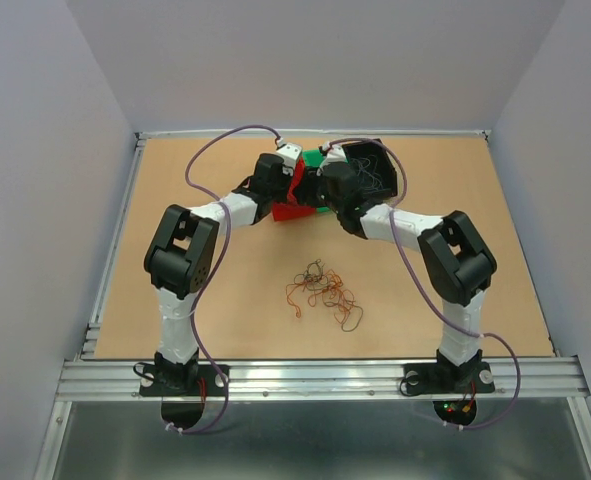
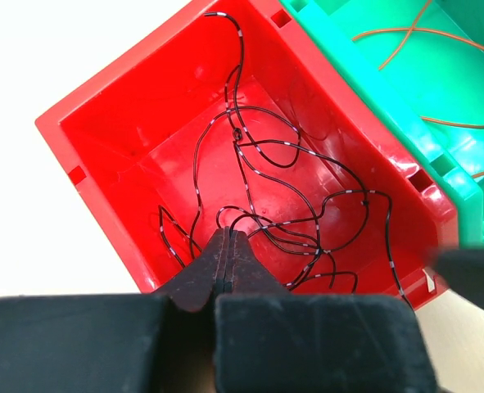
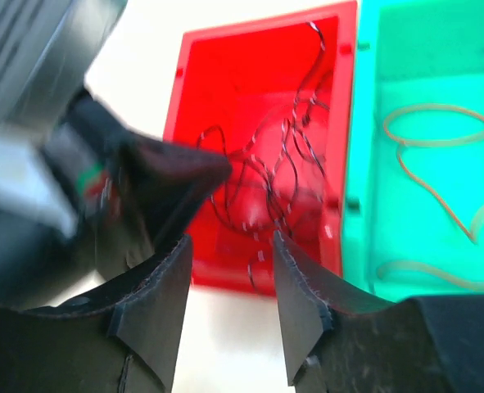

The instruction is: Untangle the cables

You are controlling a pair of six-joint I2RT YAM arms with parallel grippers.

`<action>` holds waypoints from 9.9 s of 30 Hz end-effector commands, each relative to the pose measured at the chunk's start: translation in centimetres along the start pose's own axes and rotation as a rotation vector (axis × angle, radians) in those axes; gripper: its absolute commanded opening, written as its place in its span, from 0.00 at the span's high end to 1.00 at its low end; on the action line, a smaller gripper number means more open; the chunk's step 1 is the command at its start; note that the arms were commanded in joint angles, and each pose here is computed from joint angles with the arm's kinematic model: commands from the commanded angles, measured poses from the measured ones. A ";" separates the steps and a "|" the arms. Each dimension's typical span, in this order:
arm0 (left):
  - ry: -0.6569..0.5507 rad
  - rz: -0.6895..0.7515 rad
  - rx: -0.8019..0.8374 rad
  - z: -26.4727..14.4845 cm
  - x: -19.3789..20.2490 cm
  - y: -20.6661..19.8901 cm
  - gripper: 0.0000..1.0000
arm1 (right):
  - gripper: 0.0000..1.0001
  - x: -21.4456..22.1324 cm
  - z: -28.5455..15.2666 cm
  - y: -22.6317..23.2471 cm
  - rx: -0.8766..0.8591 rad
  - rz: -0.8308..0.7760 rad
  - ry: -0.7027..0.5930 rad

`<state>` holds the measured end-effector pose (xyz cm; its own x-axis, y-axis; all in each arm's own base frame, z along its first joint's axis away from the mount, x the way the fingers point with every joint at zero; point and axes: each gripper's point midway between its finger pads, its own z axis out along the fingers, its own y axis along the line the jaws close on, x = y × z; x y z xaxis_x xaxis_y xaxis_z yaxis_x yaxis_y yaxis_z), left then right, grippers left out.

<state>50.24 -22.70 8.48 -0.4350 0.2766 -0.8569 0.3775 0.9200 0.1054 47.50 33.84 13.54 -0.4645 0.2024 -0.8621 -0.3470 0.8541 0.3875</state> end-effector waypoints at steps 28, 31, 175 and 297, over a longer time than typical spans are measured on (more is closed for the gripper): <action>-0.125 0.022 0.084 -5.4 -5.3 0.1 0.34 | 0.37 -2.5 2.1 -3.0 0.185 -0.189 -0.060; -0.157 -0.008 0.076 -6.1 -5.9 1.2 0.34 | 0.40 -2.2 2.6 -3.5 0.201 -0.196 -0.057; -0.478 0.430 0.489 -17.8 -6.0 -7.0 0.11 | 0.30 1.0 -19.0 -0.4 0.218 -0.111 0.042; -0.720 0.303 0.787 -44.1 -28.8 -12.4 1.00 | 0.39 4.8 -27.1 1.8 -0.305 -0.008 -0.253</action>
<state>24.13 -30.11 52.71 0.2457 0.0401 -0.9685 0.8862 0.3955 0.2412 23.42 24.07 14.77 -0.3765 0.2590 -0.8895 -0.5295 0.7277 0.4360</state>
